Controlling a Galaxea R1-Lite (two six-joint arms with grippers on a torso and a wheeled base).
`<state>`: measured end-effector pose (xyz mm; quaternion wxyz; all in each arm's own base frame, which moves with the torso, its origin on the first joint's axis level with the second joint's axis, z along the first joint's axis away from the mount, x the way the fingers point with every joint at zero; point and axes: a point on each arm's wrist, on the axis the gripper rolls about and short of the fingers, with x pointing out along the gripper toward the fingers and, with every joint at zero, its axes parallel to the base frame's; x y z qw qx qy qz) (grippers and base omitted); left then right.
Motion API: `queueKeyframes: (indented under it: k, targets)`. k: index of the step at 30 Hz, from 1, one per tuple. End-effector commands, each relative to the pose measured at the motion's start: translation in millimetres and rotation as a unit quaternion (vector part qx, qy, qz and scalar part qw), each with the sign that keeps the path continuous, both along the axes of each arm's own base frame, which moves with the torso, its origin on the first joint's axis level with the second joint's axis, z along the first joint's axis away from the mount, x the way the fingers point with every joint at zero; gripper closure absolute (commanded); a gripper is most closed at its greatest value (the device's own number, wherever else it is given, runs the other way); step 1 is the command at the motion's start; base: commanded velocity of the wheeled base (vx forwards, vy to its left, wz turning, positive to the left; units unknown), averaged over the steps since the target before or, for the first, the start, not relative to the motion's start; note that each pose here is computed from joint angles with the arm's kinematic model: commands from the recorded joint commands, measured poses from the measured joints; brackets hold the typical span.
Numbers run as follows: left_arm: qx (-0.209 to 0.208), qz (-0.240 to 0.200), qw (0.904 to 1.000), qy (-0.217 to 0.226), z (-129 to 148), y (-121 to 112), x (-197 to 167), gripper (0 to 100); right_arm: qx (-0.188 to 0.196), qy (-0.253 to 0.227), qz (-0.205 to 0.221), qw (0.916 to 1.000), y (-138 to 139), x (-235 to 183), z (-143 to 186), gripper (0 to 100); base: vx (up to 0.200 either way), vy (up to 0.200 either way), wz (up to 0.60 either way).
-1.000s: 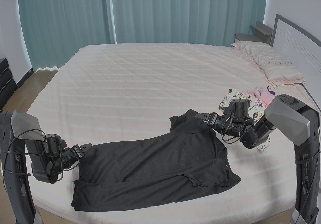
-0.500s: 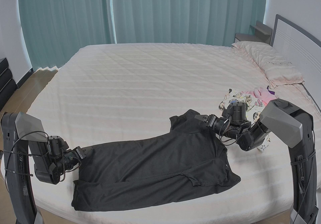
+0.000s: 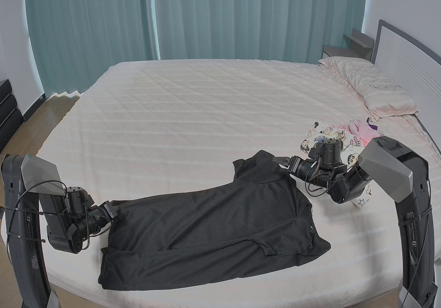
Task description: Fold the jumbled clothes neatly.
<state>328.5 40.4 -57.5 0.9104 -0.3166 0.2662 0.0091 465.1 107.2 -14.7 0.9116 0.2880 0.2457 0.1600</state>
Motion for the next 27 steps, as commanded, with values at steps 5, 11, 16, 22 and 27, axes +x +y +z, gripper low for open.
queueKeyframes:
  k: [5,11,16,22,27]
  targets:
    - [-0.001,0.002,0.9999,-0.011,6,-1,-5,100,-0.020,0.014,0.008,0.9997,8,20,15,0,0.000,0.000,0.00]
    - [-0.020,0.007,0.9992,-0.034,11,-1,-7,100,-0.071,0.025,-0.010,0.9971,12,34,-6,0,0.000,0.000,0.00]
    - [-0.020,0.007,0.9992,-0.033,11,-2,-8,100,-0.077,0.033,-0.004,0.9965,15,33,-17,0,0.000,0.000,0.00]
    - [-0.020,0.009,0.9992,-0.034,11,-1,-8,100,-0.091,0.035,0.006,0.9952,19,32,-26,0,0.000,0.000,0.00]
    - [-0.020,0.009,0.9992,-0.034,11,-1,-8,100,-0.089,0.026,-0.002,0.9957,15,34,-20,100,0.000,0.000,0.00]
